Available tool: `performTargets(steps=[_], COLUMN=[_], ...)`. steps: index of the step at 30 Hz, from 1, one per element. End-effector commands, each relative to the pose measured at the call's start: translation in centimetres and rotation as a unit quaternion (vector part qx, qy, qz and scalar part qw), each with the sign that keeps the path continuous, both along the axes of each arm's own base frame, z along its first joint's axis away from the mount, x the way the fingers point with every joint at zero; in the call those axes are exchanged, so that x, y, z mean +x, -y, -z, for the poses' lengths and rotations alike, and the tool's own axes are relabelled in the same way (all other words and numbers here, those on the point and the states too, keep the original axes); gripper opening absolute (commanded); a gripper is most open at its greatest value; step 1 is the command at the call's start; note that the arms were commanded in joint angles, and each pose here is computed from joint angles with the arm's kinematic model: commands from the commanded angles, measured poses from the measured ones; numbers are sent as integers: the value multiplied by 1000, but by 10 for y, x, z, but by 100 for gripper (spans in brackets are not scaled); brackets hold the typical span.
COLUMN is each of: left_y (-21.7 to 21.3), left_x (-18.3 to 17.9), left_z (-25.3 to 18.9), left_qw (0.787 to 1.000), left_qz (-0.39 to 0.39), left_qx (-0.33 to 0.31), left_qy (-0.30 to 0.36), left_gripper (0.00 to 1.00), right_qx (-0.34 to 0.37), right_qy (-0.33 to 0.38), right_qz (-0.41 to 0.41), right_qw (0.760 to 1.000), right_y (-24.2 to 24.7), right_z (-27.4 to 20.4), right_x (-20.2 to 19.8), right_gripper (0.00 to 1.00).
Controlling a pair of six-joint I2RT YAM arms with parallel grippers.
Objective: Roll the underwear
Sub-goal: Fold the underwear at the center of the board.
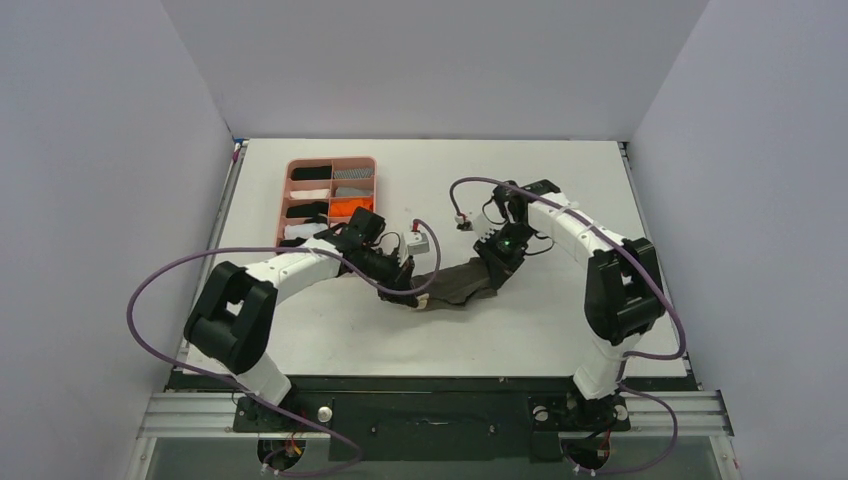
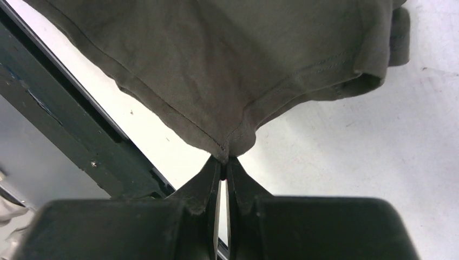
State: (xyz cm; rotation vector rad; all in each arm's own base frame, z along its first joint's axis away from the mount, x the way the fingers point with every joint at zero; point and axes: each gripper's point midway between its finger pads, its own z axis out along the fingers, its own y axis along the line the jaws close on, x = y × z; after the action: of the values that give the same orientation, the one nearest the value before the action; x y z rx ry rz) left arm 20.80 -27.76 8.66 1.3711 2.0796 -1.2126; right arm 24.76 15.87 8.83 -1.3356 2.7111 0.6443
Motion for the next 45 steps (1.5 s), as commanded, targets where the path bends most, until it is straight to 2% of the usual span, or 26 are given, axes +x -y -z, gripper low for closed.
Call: performTargets(steps=[1, 8, 18, 34, 38, 42, 45], left_y=[7, 1, -11, 2, 4, 4, 4], left_x=[10, 40, 70, 117, 121, 125, 127], left_z=[-19, -10, 8, 7, 6, 7, 8], left_qw=[996, 986, 972, 956, 954, 952, 950], left_qz=[-14, -88, -177, -245, -250, -258, -266], left_qx=[-42, -39, -13, -11, -13, -10, -8], left_qy=[-75, -134, -156, -160, -163, -163, -163], left_gripper=[0, 0, 0, 0, 0, 0, 0], right_qx=[10, 12, 26, 8, 1, 7, 17], right_qy=[-24, -18, -35, -17, -2, 16, 36], right_qz=[28, 68, 103, 150, 161, 168, 164], right_qw=[999, 997, 994, 988, 987, 986, 986], right_y=[-7, -7, -15, -8, -4, -2, -2], right_z=[-10, -11, 4, 29, 29, 17, 0], right_x=[13, 55, 94, 129, 135, 141, 143], right_gripper=[0, 0, 0, 0, 8, 27, 34])
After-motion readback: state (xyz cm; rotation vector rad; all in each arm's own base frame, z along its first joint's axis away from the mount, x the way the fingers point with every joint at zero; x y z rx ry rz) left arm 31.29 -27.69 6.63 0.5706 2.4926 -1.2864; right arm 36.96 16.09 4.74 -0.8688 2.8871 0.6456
